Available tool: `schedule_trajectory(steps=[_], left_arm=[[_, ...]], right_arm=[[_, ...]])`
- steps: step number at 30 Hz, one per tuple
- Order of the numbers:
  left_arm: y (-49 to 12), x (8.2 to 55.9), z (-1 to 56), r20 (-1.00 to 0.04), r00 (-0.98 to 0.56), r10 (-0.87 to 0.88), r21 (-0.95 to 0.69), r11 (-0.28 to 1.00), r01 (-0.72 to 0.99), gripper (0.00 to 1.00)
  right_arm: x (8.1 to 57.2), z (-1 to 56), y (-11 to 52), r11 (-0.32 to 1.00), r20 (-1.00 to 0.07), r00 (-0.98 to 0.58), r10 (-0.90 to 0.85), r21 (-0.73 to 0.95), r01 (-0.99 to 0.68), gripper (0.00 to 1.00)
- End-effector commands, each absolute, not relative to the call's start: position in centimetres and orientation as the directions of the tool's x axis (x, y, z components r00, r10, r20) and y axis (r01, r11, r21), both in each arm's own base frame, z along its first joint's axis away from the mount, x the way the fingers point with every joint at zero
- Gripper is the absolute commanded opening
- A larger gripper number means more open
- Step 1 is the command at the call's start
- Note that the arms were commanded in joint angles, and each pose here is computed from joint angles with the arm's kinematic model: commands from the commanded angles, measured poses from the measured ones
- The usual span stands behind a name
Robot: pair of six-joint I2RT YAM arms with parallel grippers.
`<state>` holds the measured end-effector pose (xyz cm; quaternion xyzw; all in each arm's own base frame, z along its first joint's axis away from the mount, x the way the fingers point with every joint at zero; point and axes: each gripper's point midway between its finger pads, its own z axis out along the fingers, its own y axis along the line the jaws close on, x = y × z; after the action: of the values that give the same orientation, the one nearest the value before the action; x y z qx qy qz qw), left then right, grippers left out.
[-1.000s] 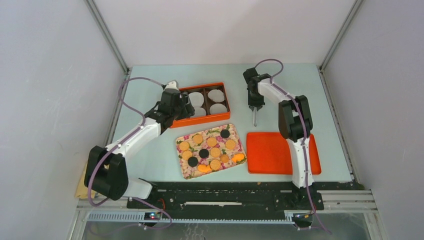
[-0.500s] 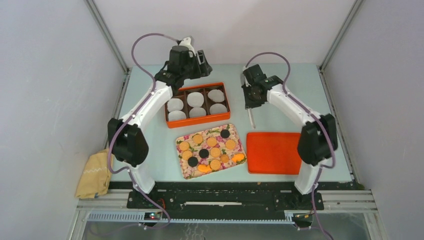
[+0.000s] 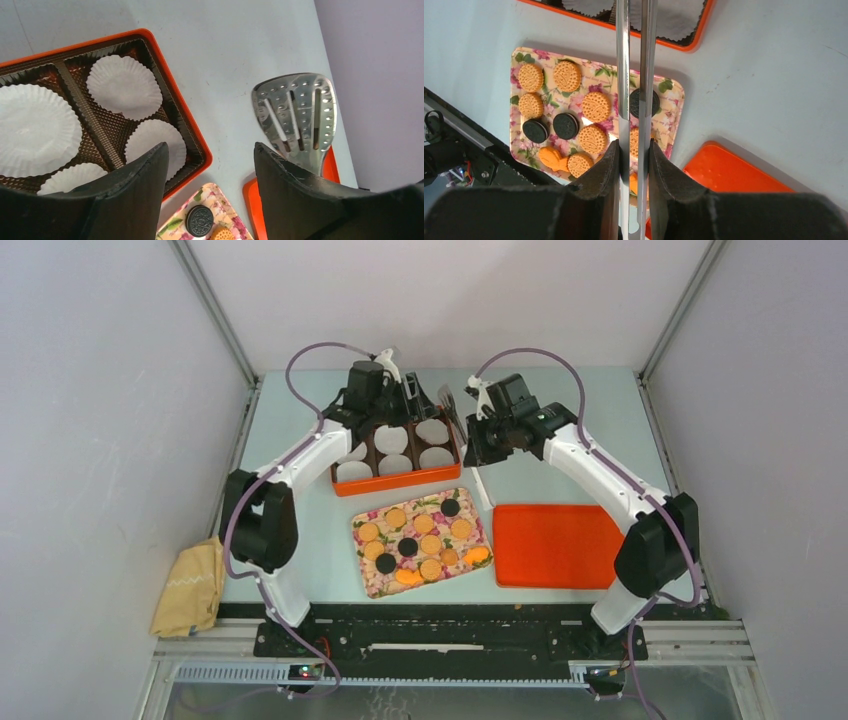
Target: Pack the cookies
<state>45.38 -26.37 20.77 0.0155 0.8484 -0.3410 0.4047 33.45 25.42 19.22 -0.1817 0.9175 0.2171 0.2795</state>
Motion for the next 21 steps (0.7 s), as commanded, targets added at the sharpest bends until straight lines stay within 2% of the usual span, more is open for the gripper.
schedule_trajectory(steps=[1, 10, 21], left_arm=[[-27.6, 43.6, 27.5, -0.749, -0.585, -0.311, -0.607, 0.676, 0.418, 0.68], [-25.7, 41.2, 28.0, -0.749, -0.565, -0.347, -0.599, 0.719, 0.352, 0.67], [-27.3, 42.3, 22.8, -0.706, -0.638, -0.307, -0.597, 0.742, 0.304, 0.64]], right_arm=[[33.8, 20.2, 27.9, 0.792, -0.628, -0.742, -0.234, 0.32, -0.521, 0.18], [35.0, 18.4, 28.4, 0.821, -0.612, -0.748, -0.256, 0.27, -0.502, 0.17], [33.6, 22.8, 30.6, 0.798, -0.689, -0.669, -0.277, 0.223, -0.56, 0.16]])
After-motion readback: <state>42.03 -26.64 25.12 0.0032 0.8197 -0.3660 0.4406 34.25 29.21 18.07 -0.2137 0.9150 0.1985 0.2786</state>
